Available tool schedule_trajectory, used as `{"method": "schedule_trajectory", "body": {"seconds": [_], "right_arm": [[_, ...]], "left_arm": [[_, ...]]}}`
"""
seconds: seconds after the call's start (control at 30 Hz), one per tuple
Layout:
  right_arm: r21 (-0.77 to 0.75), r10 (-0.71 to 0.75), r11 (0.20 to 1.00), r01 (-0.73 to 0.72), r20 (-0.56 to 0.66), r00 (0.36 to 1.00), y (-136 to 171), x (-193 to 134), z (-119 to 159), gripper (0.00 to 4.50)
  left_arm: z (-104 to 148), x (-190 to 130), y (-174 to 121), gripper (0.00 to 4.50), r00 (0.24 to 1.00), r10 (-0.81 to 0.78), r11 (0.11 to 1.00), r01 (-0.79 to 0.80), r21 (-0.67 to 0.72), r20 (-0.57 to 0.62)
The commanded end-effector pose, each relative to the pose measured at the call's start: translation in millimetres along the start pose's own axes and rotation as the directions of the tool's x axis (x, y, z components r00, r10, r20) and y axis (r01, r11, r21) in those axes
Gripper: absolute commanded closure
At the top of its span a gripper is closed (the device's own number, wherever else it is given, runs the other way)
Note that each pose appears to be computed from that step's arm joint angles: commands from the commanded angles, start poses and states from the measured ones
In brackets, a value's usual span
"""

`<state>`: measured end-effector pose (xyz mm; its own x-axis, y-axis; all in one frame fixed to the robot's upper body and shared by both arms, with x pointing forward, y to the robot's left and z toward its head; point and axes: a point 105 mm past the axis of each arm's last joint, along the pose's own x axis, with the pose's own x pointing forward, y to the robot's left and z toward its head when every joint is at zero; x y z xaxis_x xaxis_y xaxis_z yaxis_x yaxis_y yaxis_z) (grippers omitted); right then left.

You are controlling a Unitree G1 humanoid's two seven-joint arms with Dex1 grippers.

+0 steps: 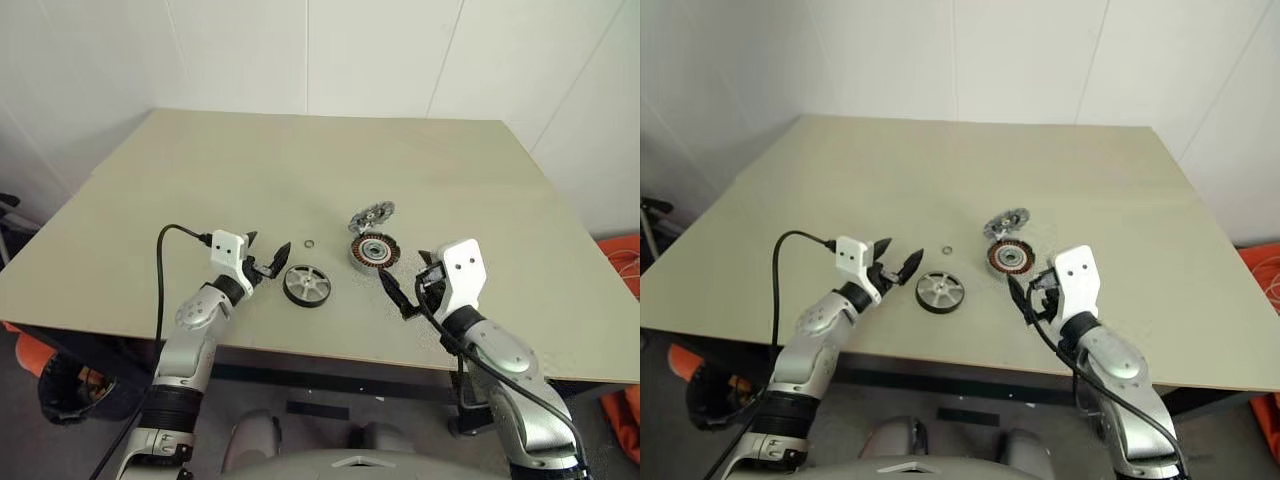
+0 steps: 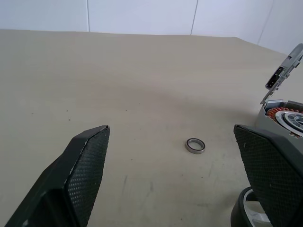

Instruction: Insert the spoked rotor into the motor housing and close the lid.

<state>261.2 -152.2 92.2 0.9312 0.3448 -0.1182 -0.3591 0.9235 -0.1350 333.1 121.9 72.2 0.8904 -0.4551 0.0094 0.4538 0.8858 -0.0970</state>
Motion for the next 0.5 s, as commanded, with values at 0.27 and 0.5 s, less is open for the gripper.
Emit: {"method": "schedule_trajectory", "body": {"seconds": [0.27,0.5], "right_arm": [[0.057,0.179,0.982,-0.180,0.030,0.983,21,-12,6,0.00],[0.108,0.210,0.972,-0.210,0.003,0.978,23,-10,5,0.00]], "left_arm": [[14,-3,1,0.02,0.996,-0.076,0.994,0.073,0.075,0.037],[11,-11,-2,0.02,0.992,-0.121,0.991,0.120,0.059,0.024]]}}
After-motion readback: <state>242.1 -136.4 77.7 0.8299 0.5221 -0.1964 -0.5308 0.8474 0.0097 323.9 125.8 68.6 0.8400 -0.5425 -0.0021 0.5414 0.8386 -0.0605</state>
